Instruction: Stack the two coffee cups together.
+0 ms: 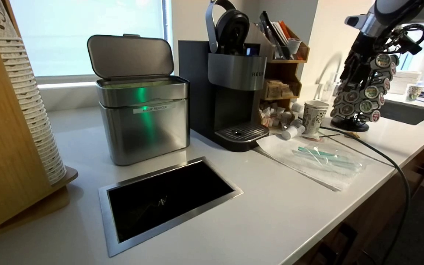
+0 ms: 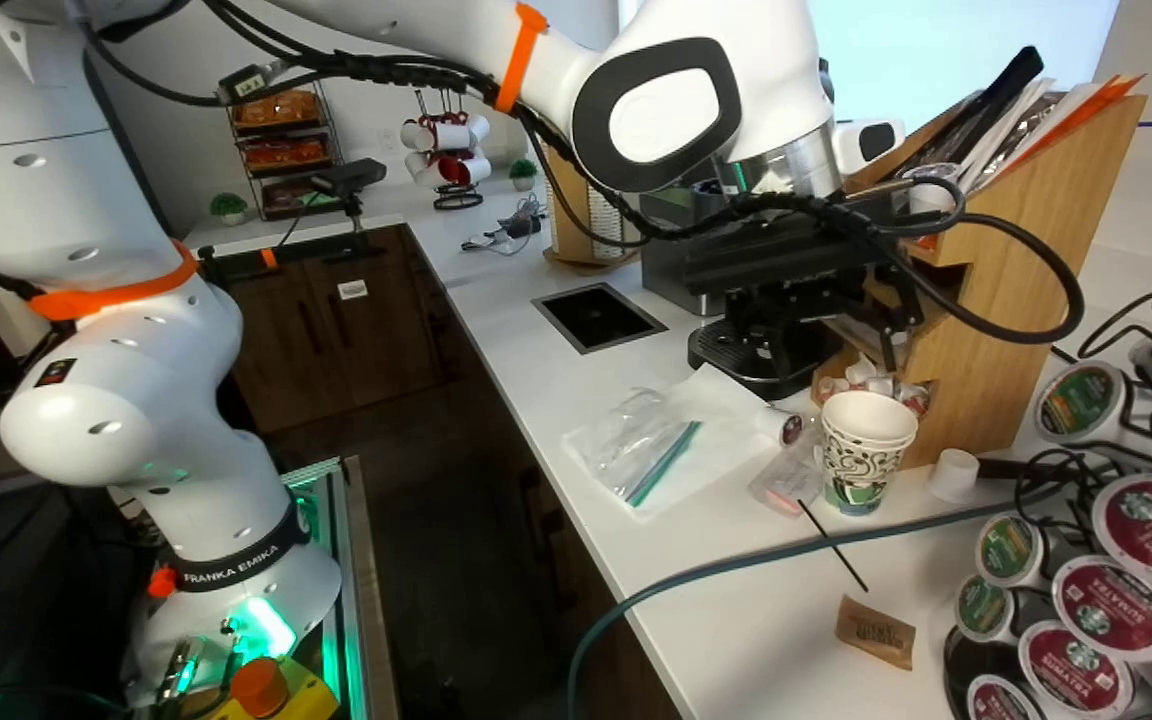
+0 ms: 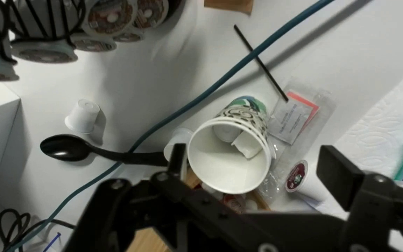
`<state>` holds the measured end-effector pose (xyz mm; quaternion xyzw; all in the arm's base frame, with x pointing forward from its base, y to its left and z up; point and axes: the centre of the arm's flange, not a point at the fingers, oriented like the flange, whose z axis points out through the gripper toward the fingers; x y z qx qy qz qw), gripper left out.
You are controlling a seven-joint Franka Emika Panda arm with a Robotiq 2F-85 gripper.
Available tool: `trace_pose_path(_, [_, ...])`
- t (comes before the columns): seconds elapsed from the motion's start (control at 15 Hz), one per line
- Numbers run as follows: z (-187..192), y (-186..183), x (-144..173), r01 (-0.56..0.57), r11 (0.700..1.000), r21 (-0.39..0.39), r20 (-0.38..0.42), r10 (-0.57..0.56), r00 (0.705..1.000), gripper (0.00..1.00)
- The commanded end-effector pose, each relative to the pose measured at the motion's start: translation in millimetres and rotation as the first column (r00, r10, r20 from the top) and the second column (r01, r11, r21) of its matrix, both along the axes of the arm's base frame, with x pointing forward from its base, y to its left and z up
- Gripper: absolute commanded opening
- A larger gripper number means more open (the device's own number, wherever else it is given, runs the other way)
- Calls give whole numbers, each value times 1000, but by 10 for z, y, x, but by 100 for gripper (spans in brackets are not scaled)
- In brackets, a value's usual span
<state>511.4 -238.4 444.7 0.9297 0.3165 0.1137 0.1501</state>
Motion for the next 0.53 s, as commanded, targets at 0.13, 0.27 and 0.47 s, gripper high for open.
trace_pose_path(0.13, [326, -142, -881, -48, 995, 85, 111, 38, 993, 100])
trace_pose_path(0.27, [262, -155, -573, -19, 998, 67, 77, 14, 997, 100])
trace_pose_path(0.47, [402, -210, -872, -28, 996, 88, 124, 17, 992, 100])
